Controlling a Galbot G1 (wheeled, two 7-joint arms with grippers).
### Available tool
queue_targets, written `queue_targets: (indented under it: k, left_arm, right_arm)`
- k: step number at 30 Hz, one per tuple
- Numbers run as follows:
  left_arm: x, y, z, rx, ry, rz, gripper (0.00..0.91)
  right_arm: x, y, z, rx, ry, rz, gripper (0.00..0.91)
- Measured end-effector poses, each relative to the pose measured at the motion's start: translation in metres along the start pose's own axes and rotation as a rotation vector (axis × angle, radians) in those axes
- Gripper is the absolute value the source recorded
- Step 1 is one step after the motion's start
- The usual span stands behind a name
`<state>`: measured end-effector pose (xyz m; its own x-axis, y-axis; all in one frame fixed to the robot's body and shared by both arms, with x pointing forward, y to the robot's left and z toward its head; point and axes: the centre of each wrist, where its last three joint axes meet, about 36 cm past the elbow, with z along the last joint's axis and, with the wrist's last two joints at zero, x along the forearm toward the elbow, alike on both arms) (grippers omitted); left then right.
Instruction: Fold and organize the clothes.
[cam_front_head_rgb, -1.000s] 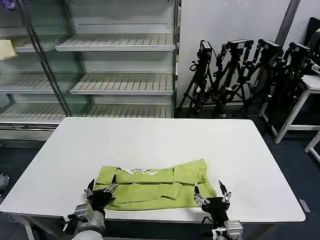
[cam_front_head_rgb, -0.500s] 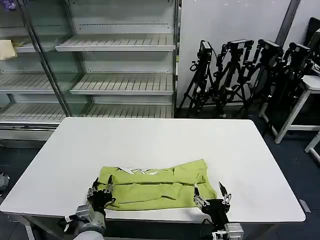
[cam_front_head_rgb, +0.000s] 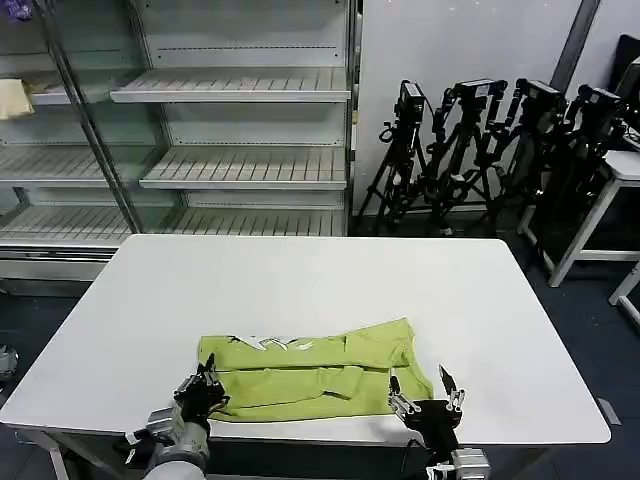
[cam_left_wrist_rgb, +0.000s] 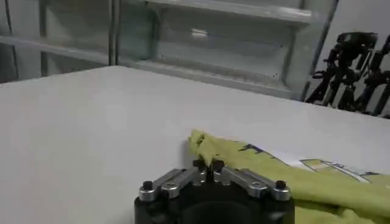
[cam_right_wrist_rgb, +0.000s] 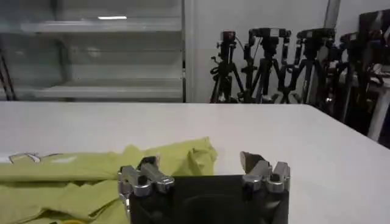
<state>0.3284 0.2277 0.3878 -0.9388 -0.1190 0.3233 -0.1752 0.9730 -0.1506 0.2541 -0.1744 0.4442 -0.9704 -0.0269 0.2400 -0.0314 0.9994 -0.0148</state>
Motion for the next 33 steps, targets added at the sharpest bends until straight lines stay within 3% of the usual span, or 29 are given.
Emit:
queue_targets:
  k: [22, 33]
  left_arm:
    - [0.016, 0.056, -0.064, 0.029, -0.098, -0.034, 0.030]
    - [0.027, 0.042, -0.092, 0.207, -0.084, 0.077, 0.030]
  right_arm:
    - [0.003, -0.004, -0.005, 0.004, -0.015, -0.001, 0.907]
    - [0.005, -0.005, -0.001, 0.002, -0.006, 0.006, 0.907]
